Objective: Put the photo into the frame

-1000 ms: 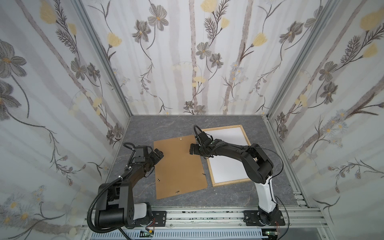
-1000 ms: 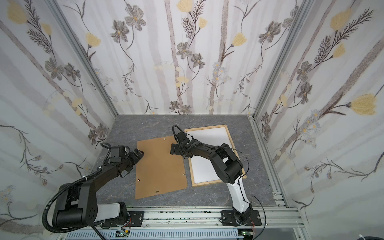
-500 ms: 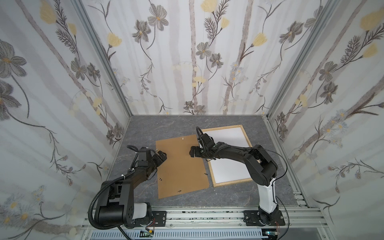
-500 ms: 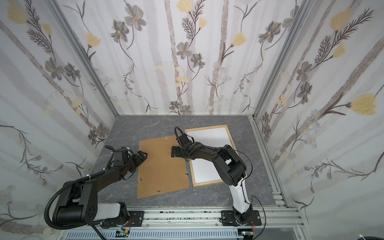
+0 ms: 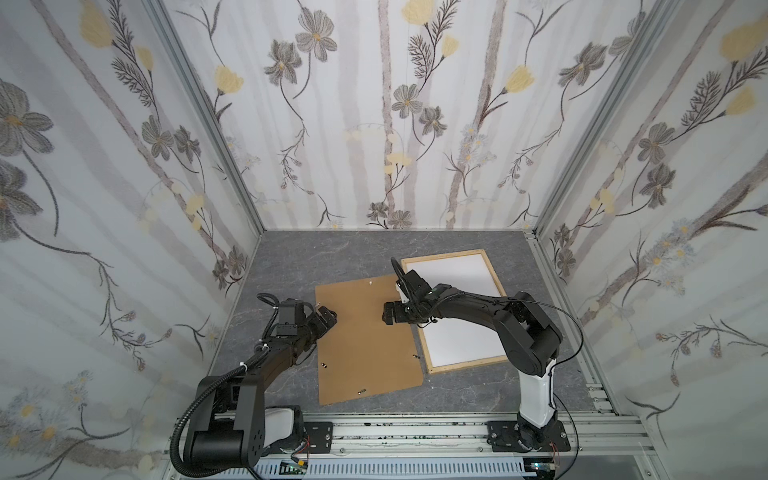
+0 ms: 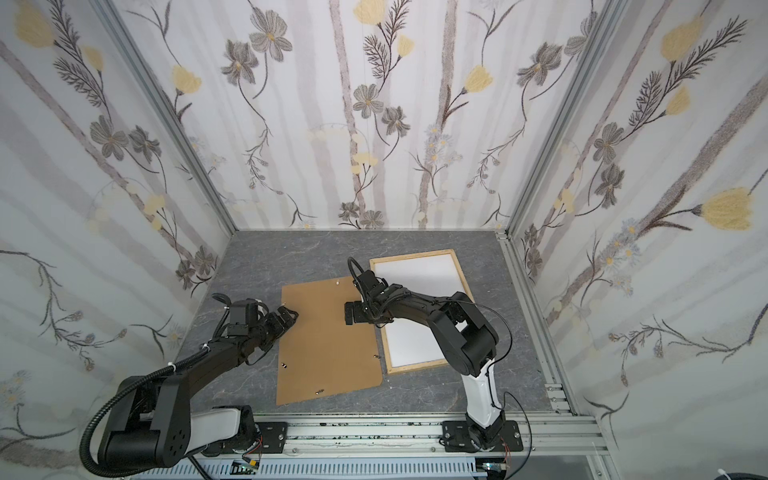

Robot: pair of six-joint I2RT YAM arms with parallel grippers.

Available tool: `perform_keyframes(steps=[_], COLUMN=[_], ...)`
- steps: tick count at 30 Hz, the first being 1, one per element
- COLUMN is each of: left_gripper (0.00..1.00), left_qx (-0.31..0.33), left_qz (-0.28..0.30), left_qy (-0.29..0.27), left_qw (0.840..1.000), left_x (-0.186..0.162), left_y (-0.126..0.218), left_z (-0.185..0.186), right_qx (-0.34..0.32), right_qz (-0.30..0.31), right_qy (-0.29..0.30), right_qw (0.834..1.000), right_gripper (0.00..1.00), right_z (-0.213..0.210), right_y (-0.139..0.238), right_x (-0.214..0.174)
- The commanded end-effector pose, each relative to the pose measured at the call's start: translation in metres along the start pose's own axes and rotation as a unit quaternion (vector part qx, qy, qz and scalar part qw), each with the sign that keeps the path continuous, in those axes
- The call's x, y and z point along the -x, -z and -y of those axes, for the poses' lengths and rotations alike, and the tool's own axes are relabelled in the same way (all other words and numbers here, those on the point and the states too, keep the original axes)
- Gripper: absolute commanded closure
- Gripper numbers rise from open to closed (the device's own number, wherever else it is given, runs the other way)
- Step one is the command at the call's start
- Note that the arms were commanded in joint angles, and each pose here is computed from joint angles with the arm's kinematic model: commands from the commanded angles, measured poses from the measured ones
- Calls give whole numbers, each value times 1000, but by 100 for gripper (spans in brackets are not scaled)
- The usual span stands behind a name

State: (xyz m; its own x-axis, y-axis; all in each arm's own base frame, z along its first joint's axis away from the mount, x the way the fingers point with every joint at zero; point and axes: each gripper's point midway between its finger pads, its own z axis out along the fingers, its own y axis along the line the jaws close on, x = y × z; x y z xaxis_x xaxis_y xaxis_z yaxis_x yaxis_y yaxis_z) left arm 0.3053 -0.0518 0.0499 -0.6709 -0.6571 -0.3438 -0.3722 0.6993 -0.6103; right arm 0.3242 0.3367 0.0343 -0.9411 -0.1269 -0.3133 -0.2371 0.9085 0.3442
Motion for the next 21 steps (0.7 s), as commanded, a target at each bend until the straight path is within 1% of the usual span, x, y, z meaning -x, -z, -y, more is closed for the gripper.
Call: perform_keyframes(steps=[1, 5, 9, 12, 15, 18, 21], left_gripper=[0, 0, 0, 0, 2, 5, 9], left_qx=[23, 37, 45, 44, 31, 15, -7], left_qz=[3, 7, -6, -16, -38, -63, -74], left_qy=[3, 0, 1, -2, -5, 4, 7], left_qw=[1000, 999, 999, 999, 999, 998, 997], left_x=[1, 0, -8, -16, -31, -45, -49], left_y=[4, 7, 6, 5, 1, -3, -3], left_z=[-7, -12, -19, -19, -15, -11, -3], right_qx=[-46, -34, -1, 30, 49, 73, 81], right_qz=[-45, -48, -63, -78, -86, -91, -92], right_qy=[-19, -7, -7, -8, -12, -17, -29], right_qw=[998, 998, 998, 996, 995, 993, 992], right_gripper=[0, 0, 0, 3, 7, 10, 11], right_z=[26, 21, 11, 2, -3, -10, -10], right_y=[4, 5, 2, -1, -6, -10, -14], right_x=[-22, -29, -37, -45, -48, -49, -47])
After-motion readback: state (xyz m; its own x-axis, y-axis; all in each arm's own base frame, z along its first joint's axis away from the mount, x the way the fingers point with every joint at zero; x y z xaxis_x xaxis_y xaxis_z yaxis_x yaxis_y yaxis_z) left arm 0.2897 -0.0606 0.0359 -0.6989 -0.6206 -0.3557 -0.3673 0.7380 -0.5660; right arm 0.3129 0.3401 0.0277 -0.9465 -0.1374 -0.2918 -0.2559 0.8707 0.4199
